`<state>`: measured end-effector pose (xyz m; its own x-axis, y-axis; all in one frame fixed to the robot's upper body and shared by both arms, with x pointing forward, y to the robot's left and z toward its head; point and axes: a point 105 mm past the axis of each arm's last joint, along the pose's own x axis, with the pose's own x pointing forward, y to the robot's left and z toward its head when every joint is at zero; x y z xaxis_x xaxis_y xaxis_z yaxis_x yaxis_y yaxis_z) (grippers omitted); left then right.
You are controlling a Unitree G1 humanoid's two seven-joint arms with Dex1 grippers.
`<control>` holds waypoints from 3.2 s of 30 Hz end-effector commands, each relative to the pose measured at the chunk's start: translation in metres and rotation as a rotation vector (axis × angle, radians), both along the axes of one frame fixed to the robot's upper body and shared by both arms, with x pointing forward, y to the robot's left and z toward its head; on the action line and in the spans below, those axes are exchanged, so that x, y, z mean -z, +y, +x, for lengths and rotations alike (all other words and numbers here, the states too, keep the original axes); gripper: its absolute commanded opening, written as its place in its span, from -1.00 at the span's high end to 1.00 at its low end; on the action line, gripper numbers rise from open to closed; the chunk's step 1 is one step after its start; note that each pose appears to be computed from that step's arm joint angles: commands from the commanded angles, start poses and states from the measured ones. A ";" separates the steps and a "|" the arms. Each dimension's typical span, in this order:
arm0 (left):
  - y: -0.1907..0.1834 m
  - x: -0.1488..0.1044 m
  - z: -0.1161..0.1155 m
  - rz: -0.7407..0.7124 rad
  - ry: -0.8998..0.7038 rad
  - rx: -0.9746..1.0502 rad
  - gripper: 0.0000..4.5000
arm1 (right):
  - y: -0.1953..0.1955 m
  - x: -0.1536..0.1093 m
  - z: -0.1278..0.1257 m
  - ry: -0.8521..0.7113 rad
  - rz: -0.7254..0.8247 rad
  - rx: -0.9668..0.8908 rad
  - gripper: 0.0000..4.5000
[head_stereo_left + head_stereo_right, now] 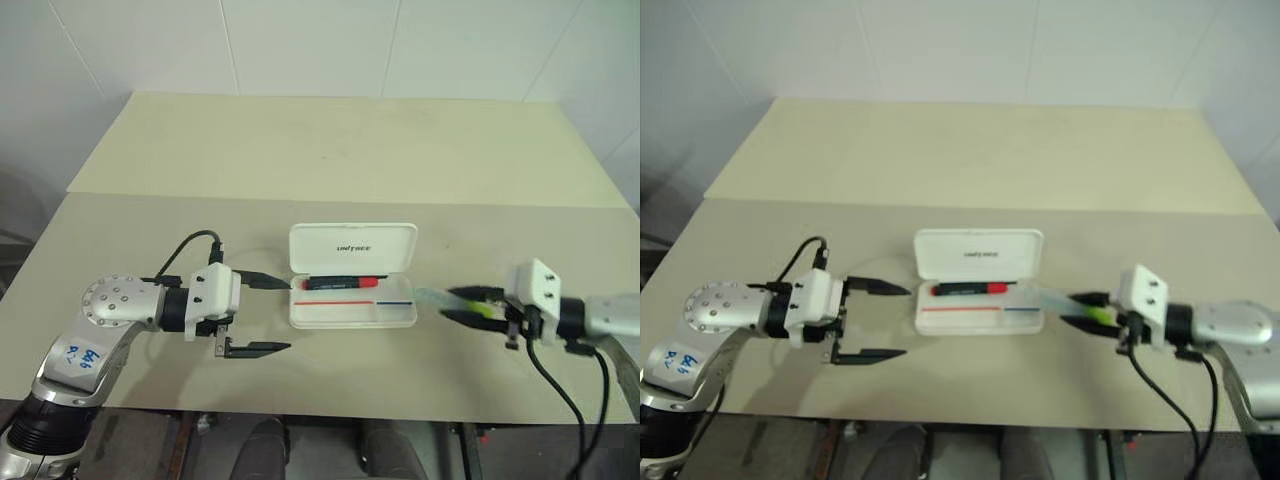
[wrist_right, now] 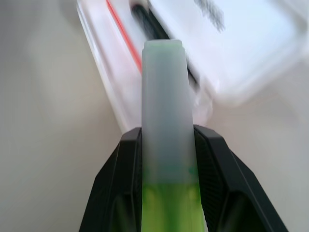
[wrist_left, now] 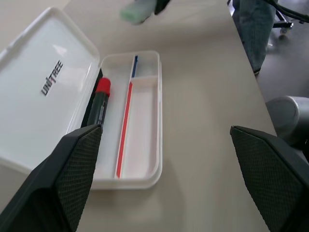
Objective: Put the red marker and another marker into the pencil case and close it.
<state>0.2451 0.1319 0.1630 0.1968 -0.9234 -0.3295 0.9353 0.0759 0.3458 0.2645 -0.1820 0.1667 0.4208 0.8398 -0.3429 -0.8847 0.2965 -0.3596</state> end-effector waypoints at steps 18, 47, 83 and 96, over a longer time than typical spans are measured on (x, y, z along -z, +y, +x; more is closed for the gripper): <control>0.018 -0.005 -0.005 0.028 -0.060 -0.087 -1.00 | 0.121 0.014 0.010 0.035 0.141 -0.330 0.51; 0.010 -0.012 0.000 0.014 -0.098 -0.083 -1.00 | 0.141 0.038 0.025 0.026 0.054 -0.422 0.51; 0.013 -0.010 0.006 0.020 -0.100 -0.075 -1.00 | 0.150 -0.018 0.002 -0.053 0.206 -0.458 -0.98; 0.033 0.009 0.008 0.057 -0.069 -0.140 -1.00 | 0.156 -0.012 -0.006 -0.035 0.215 -0.489 0.91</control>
